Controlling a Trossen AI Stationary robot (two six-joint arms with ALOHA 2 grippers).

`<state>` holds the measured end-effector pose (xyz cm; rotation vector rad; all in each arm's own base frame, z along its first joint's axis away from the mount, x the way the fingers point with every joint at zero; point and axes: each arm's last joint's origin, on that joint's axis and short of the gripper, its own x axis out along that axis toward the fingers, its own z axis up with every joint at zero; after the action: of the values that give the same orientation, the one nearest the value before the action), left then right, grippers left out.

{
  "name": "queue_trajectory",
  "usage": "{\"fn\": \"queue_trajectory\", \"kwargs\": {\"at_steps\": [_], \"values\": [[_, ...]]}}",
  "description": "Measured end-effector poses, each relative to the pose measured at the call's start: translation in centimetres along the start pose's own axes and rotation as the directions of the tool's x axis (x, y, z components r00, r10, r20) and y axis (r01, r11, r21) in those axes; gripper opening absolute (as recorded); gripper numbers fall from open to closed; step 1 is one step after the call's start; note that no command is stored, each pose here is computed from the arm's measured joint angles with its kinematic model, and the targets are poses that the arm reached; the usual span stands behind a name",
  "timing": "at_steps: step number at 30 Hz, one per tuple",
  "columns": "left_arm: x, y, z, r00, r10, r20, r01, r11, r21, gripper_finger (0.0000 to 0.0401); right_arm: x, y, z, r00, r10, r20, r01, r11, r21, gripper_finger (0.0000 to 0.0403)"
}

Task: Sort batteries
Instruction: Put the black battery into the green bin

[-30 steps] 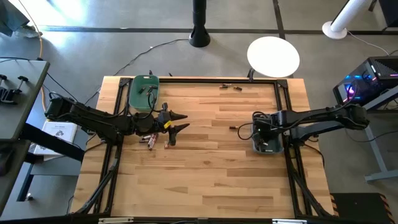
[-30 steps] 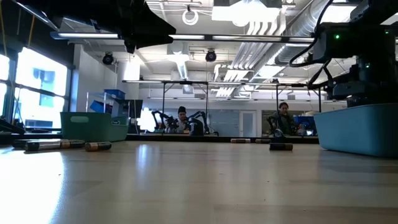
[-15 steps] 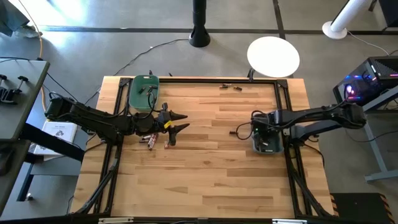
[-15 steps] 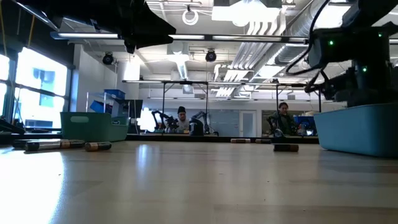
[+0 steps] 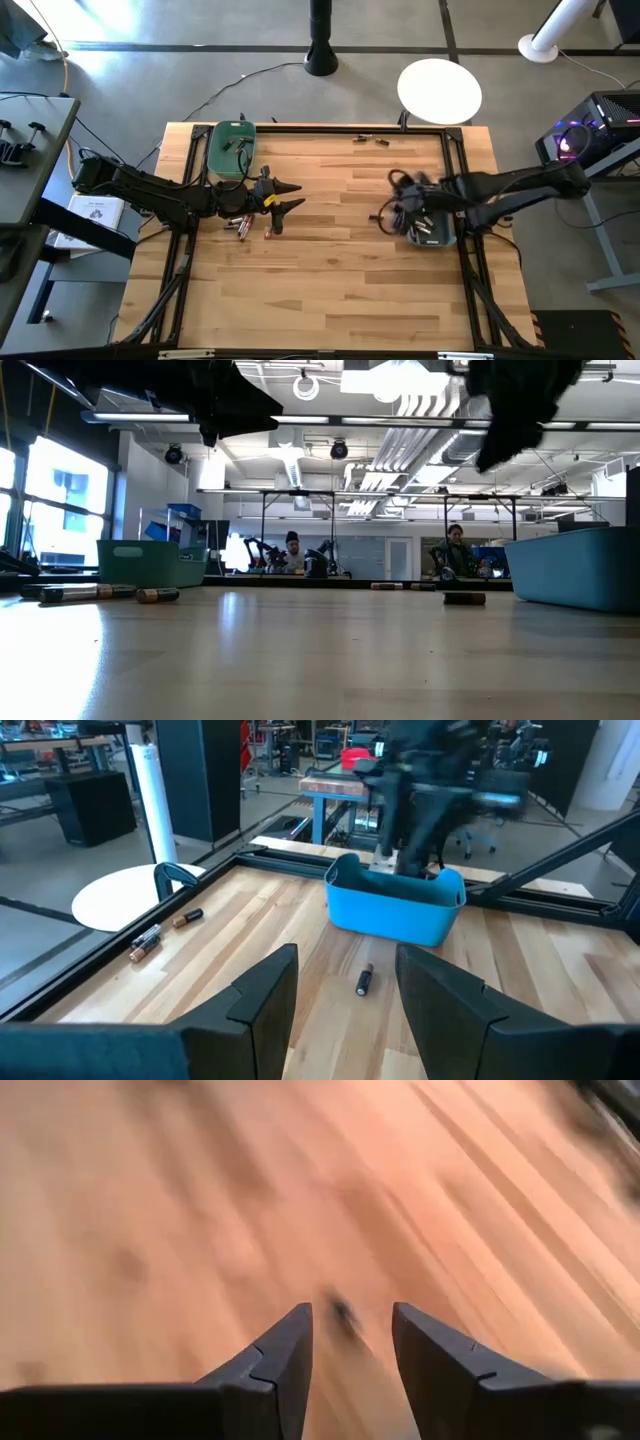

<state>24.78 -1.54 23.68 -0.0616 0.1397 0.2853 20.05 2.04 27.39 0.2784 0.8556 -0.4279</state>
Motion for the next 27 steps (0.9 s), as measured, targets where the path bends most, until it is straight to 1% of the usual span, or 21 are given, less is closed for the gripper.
{"fn": "queue_trajectory", "kwargs": {"at_steps": [2, 4, 5, 7, 11, 14, 17, 19, 22, 27], "values": [[0.0, 0.0, 0.0, 1.0, -0.001, 0.0, 0.001, 1.0, -0.001, 0.0163, 0.8, 1.4, 0.0, 0.994, 0.085, 0.068, -0.079, 0.992, -0.095, 0.0133], [0.0, -0.1, 0.0, 1.0, -0.002, -0.004, 0.002, 1.0, -0.001, 0.0163, 2.2, 2.2, -0.4, 0.988, 0.143, 0.064, -0.13, 0.977, -0.167, 0.0133], [0.0, -0.1, -0.1, 1.0, -0.004, -0.005, 0.004, 1.0, -0.001, 0.0163, 3.1, 2.5, -0.6, 0.987, 0.152, 0.048, -0.141, 0.973, -0.181, 0.0133], [-0.1, -0.2, -0.1, 1.0, -0.008, -0.005, 0.008, 1.0, 0.0, 0.0163, 4.8, 2.5, -1.1, 0.99, 0.137, -0.016, -0.137, 0.972, -0.19, 0.0133], [-0.1, -0.2, -0.1, 1.0, -0.009, -0.005, 0.009, 1.0, 0.001, 0.0163, 8.3, 2.0, -1.4, 0.99, 0.07, -0.126, -0.099, 0.967, -0.234, 0.0139], [-0.1, -0.2, -0.1, 1.0, -0.009, -0.006, 0.009, 1.0, 0.001, 0.0163, 10.6, 1.3, -1.4, 0.978, 0.05, -0.202, -0.104, 0.959, -0.264, 0.0156], [-0.1, -0.2, -0.1, 1.0, -0.009, -0.006, 0.009, 1.0, 0.001, 0.0163, 12.5, 0.3, -1.7, 0.964, 0.002, -0.266, -0.087, 0.947, -0.309, 0.0178], [-0.1, -0.2, -0.1, 1.0, -0.009, -0.006, 0.009, 1.0, 0.001, 0.0163, 13.4, -0.2, -1.9, 0.954, -0.026, -0.298, -0.084, 0.933, -0.349, 0.019], [-0.1, -0.2, -0.1, 1.0, -0.009, -0.006, 0.009, 1.0, -0.004, 0.0163, 14.5, -0.7, -2.2, 0.941, -0.054, -0.334, -0.089, 0.914, -0.396, 0.0196], [-0.1, -0.2, -0.1, 1.0, -0.008, -0.006, 0.008, 1.0, -0.015, 0.0163, 15.6, -0.9, -2.6, 0.925, -0.066, -0.374, -0.1, 0.908, -0.408, 0.0191]]}}
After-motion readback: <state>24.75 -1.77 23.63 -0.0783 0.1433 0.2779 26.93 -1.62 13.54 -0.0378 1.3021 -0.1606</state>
